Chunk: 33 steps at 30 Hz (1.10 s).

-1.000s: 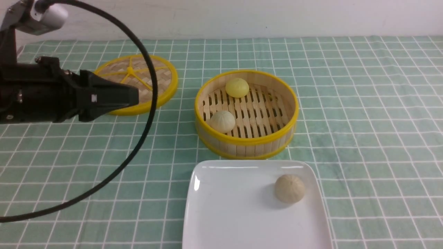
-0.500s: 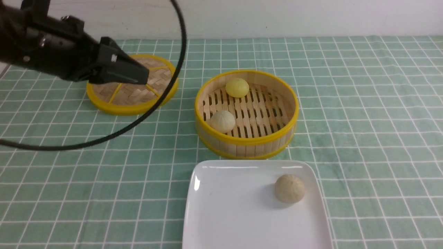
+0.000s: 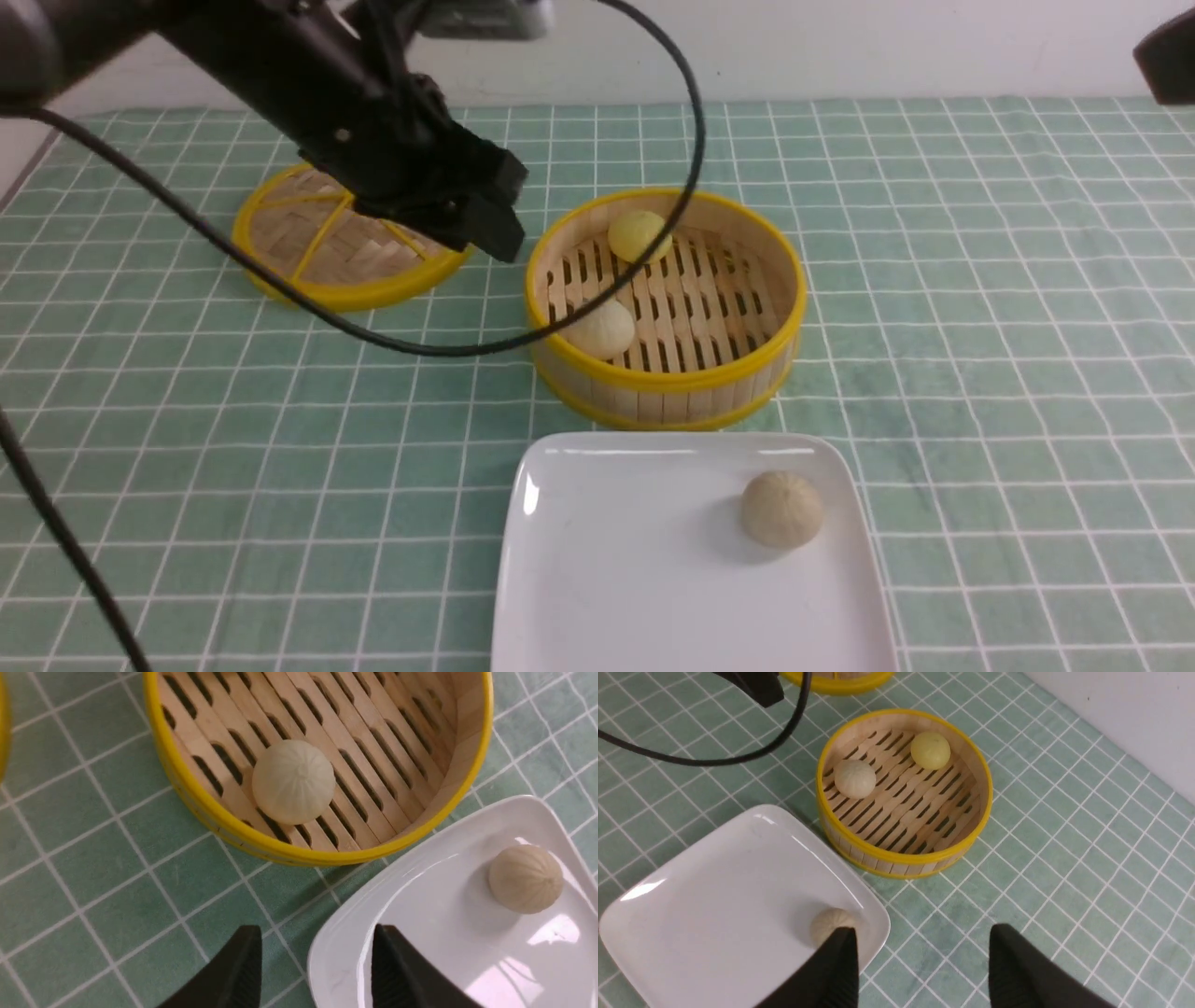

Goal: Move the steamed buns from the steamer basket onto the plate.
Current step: Use the left arm to grab the steamed stuffed bun that is closest to it

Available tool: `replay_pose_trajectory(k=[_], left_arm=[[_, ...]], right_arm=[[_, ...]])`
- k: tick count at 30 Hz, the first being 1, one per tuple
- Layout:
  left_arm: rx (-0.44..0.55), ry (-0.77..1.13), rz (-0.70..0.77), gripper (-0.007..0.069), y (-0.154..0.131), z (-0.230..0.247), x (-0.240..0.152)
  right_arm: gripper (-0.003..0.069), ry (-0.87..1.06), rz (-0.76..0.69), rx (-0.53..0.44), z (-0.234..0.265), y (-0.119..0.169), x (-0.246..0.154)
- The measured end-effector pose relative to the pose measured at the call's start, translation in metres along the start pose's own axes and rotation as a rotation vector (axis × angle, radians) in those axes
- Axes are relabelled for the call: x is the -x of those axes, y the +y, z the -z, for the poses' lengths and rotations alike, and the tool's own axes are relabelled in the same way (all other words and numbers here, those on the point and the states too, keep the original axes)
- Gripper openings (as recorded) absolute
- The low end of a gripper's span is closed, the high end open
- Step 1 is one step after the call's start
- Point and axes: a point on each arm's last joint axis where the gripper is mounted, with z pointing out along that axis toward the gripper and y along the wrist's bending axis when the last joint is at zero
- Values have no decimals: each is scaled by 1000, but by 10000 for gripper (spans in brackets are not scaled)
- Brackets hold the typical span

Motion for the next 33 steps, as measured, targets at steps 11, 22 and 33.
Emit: replay_pose_trajectory(k=[11,22,33], left_arm=[[-7,12,-91,468,4,-70,22],[10,-10,-126,477,-2,-105,27],[58,28,-161,468,6,-136,20]], right_arm=[[390,61,-3,8,-15,0,-9],[390,63,-3,8,-15,0,-10],[390,70,-3,10,-15,0,-10]])
